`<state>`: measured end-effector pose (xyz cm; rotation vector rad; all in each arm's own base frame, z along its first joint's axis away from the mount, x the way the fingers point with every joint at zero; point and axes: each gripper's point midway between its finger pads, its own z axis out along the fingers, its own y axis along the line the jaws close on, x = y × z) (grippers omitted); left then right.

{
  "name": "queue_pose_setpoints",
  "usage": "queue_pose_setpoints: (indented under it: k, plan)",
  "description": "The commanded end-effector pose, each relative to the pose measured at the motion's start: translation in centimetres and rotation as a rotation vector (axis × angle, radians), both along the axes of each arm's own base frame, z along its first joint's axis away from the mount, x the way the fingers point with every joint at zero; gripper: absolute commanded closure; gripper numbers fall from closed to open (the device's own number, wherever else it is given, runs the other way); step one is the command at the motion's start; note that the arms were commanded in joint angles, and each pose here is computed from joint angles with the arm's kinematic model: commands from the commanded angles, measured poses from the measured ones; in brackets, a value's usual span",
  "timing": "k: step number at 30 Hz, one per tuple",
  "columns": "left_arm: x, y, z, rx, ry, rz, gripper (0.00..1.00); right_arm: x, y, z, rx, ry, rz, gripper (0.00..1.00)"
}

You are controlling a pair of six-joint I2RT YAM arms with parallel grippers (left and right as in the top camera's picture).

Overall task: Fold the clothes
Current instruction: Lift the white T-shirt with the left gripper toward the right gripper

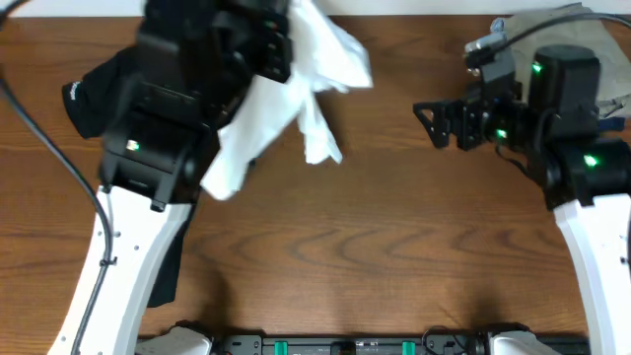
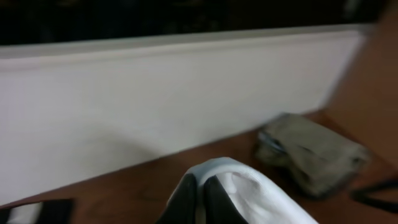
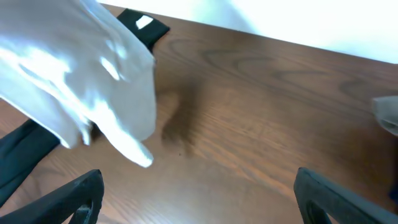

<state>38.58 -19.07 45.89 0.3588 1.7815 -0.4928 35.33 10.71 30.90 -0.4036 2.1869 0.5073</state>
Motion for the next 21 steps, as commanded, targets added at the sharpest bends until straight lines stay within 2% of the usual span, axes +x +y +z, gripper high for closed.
queue_pose_setpoints:
  k: [1, 5, 11, 16, 21]
  plan:
    - [-1.8, -2.8, 0.4, -0.023, 0.008, -0.095, 0.94, -0.8, -1.8, 1.1, -0.007, -0.02, -0.066, 0.05]
    - [-2.4, -4.0, 0.0, -0.016, 0.021, -0.126, 0.94, -2.0, -2.6, 1.3, 0.002, -0.002, -0.088, 0.06]
    - [-1.3, -4.0, -0.9, -0.002, 0.036, -0.096, 0.94, -3.2, -1.4, 0.1, 0.031, 0.073, -0.02, 0.08]
    - [-0.7, -4.4, -1.8, 0.001, 0.057, -0.096, 0.94, -2.6, -0.6, -1.5, 0.017, 0.099, 0.051, 0.1]
    - [-0.7, -4.4, -1.6, -0.008, 0.056, -0.093, 0.94, -1.6, 2.0, -5.0, 0.039, 0.165, 0.191, 0.11]
